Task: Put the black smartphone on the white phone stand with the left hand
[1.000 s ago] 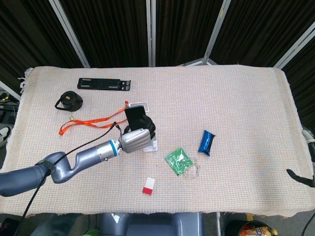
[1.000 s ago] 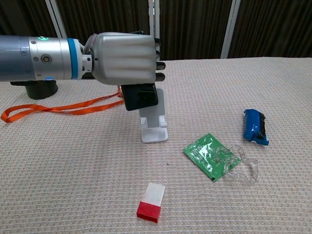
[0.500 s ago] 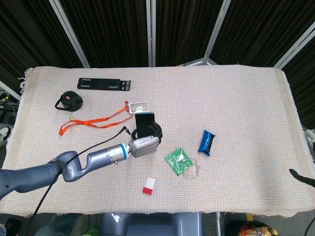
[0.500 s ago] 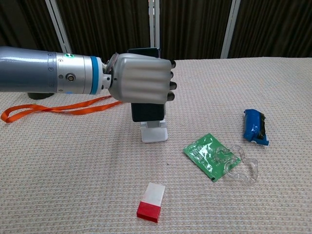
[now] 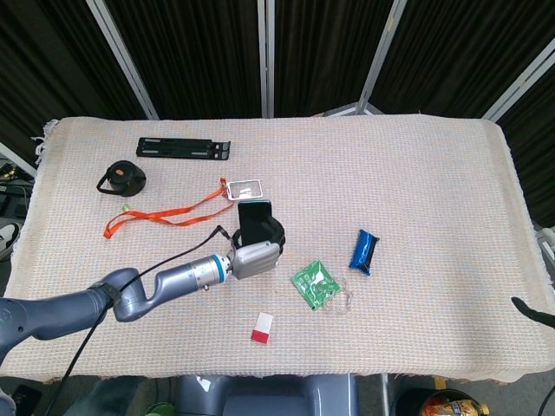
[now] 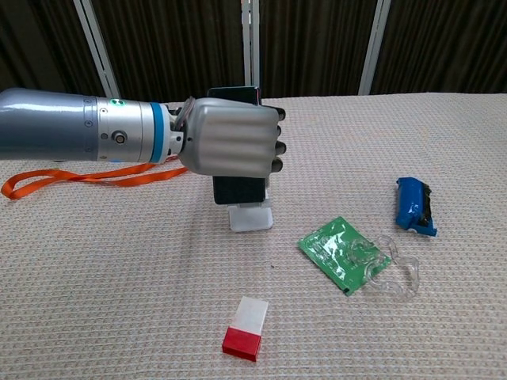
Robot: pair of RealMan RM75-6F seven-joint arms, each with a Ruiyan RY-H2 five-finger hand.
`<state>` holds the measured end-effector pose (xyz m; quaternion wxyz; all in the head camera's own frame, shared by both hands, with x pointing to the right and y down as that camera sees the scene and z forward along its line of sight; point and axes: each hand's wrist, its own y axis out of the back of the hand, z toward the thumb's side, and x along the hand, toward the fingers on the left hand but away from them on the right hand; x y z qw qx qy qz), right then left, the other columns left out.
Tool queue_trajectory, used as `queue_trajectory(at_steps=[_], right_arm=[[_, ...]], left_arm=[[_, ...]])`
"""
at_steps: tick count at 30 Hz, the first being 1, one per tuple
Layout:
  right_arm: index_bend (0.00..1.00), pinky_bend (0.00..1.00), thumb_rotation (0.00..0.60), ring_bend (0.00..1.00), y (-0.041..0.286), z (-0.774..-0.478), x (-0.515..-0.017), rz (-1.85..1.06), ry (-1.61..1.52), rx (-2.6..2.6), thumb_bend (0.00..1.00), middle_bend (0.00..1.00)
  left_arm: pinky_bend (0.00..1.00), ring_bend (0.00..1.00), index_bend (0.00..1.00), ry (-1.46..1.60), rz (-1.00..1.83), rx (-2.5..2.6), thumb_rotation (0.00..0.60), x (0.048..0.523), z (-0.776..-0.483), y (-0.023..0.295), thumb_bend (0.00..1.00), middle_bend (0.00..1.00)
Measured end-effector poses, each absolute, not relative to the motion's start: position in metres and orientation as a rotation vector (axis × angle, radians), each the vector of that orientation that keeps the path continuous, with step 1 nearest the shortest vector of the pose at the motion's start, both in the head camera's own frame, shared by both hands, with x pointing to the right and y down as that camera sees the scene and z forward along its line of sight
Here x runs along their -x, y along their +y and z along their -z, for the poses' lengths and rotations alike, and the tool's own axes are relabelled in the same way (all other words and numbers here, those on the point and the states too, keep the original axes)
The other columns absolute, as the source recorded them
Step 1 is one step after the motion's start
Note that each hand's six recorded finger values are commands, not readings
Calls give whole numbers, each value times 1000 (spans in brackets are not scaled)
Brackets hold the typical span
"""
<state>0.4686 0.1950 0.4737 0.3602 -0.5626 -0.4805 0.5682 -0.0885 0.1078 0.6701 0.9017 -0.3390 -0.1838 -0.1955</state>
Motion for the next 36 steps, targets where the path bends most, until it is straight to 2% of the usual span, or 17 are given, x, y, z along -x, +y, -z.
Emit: queue_trajectory(at_steps=[4, 7, 10, 12, 18, 22, 29, 36], right_arm=[[0, 0, 600, 0, 195, -474, -469, -1465, -1239, 1451, 0, 0], [0, 0, 600, 0, 195, -474, -469, -1466, -1238, 1451, 0, 0], [0, 0, 600, 0, 195, -474, -469, -1467, -1238, 1452, 0, 0], [0, 0, 600, 0, 195, -474, -469, -1467, -1238, 1452, 0, 0], [0, 0, 600, 0, 195, -473, -469, -1467, -1237, 1454, 0, 0], [0, 0, 600, 0, 195, -473, -469, -1468, -1238, 1455, 0, 0], [0, 0, 600, 0, 195, -472, -469, -1459, -1239, 1465, 0, 0], [0, 0, 600, 0, 198, -466, -463, -1426, -1238, 1486, 0, 0]], left_arm=[[365, 413, 503, -384, 405, 706, 600, 87, -674, 111, 0, 338], [327, 282, 302, -378, 414, 716, 600, 87, -675, 112, 0, 168], [283, 175, 156, -369, 416, 715, 600, 86, -676, 112, 0, 35], [267, 139, 118, -365, 415, 713, 600, 86, -675, 113, 0, 4], [204, 39, 12, -357, 402, 706, 600, 83, -675, 116, 0, 0], [164, 0, 0, -349, 396, 705, 600, 83, -672, 116, 0, 0], [151, 0, 0, -291, 404, 719, 600, 88, -659, 111, 0, 0], [112, 0, 0, -29, 503, 840, 600, 112, -611, 93, 0, 0]])
